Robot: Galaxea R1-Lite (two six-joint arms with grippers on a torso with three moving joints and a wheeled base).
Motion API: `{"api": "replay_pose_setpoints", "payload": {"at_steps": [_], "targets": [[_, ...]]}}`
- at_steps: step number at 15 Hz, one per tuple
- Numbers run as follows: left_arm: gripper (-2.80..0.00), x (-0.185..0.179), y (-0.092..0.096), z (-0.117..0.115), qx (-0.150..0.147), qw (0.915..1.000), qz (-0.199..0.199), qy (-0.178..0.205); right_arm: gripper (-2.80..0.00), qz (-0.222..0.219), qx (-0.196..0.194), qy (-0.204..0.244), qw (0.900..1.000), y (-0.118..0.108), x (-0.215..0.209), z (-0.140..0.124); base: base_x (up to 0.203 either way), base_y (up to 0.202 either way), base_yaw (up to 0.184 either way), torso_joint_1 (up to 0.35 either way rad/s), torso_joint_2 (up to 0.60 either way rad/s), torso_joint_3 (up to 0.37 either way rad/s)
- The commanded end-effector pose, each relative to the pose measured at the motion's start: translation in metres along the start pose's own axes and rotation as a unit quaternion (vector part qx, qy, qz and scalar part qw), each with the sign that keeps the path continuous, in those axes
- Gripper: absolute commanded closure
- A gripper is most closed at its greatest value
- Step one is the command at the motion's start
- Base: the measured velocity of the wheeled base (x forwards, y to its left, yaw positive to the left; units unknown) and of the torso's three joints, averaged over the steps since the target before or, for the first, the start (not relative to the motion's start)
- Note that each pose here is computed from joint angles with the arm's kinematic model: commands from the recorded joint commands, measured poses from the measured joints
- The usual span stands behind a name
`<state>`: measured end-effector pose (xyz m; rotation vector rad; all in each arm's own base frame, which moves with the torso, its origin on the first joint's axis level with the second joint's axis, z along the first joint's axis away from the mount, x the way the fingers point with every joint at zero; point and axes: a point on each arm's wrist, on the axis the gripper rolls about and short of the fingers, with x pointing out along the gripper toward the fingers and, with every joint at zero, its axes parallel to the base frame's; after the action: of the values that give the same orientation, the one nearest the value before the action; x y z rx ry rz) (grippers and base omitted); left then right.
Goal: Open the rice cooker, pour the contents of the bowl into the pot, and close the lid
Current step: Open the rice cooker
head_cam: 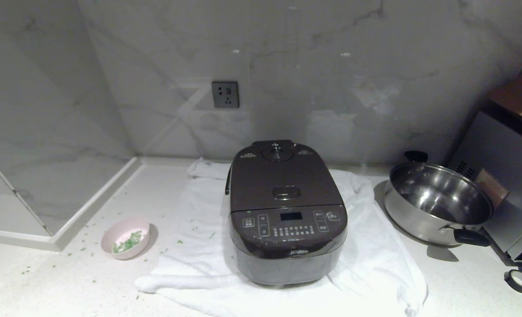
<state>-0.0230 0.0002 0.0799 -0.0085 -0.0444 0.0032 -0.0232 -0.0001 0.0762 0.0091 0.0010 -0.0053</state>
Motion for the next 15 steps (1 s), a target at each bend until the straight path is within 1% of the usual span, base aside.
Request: {"api": "replay_pose_setpoints", "payload": {"at_steps": [1, 4, 5, 6, 8, 9, 11, 13, 15], "targets": [[0.00, 0.001, 0.000, -0.004, -0.004, 1.0000, 0.000, 0.007, 0.00, 0.000, 0.000, 0.000, 1.000, 0.000, 0.000, 0.000, 0.000, 0.000, 0.000, 0.000, 0.00, 0.000], [0.00, 0.001, 0.000, -0.004, 0.003, 0.9999, 0.000, 0.017, 0.00, 0.000, 0.000, 0.000, 1.000, 0.000, 0.000, 0.000, 0.000, 0.000, 0.000, 0.000, 0.00, 0.000], [0.00, 0.001, 0.000, -0.004, 0.014, 0.9994, 0.001, 0.030, 0.00, 0.000, 0.000, 0.001, 1.000, 0.000, 0.000, 0.000, 0.000, 0.000, 0.000, 0.000, 0.00, 0.000], [0.00, -0.001, 0.000, -0.004, 0.040, 0.9986, -0.003, 0.036, 0.00, 0.000, 0.000, 0.001, 1.000, 0.000, 0.000, 0.000, 0.000, 0.000, 0.000, 0.000, 0.00, 0.000], [0.00, -0.001, 0.000, -0.002, 0.042, 0.9985, -0.008, 0.035, 0.00, 0.001, 0.000, 0.001, 1.000, 0.000, 0.000, 0.000, 0.000, 0.000, 0.000, 0.000, 0.00, 0.000], [0.00, -0.002, -0.001, 0.005, 0.042, 0.9987, -0.008, 0.029, 0.00, 0.000, 0.000, 0.001, 1.000, 0.000, 0.000, 0.000, 0.000, 0.000, 0.000, 0.000, 0.00, 0.000], [0.00, 0.001, -0.001, 0.025, 0.041, 0.9983, -0.022, 0.036, 0.00, 0.000, 0.000, 0.001, 1.000, 0.000, 0.000, 0.000, 0.000, 0.000, 0.000, 0.000, 0.00, 0.000], [0.00, 0.013, -0.003, 0.049, 0.034, 0.9969, -0.053, 0.047, 0.00, 0.000, 0.000, 0.001, 1.000, 0.000, 0.000, 0.000, 0.000, 0.000, 0.000, 0.000, 0.00, 0.000], [0.00, 0.035, -0.004, 0.074, 0.030, 0.9954, -0.076, 0.051, 0.00, 0.000, 0.000, 0.001, 1.000, 0.000, 0.000, 0.000, 0.000, 0.000, 0.000, 0.000, 0.00, 0.000]]}}
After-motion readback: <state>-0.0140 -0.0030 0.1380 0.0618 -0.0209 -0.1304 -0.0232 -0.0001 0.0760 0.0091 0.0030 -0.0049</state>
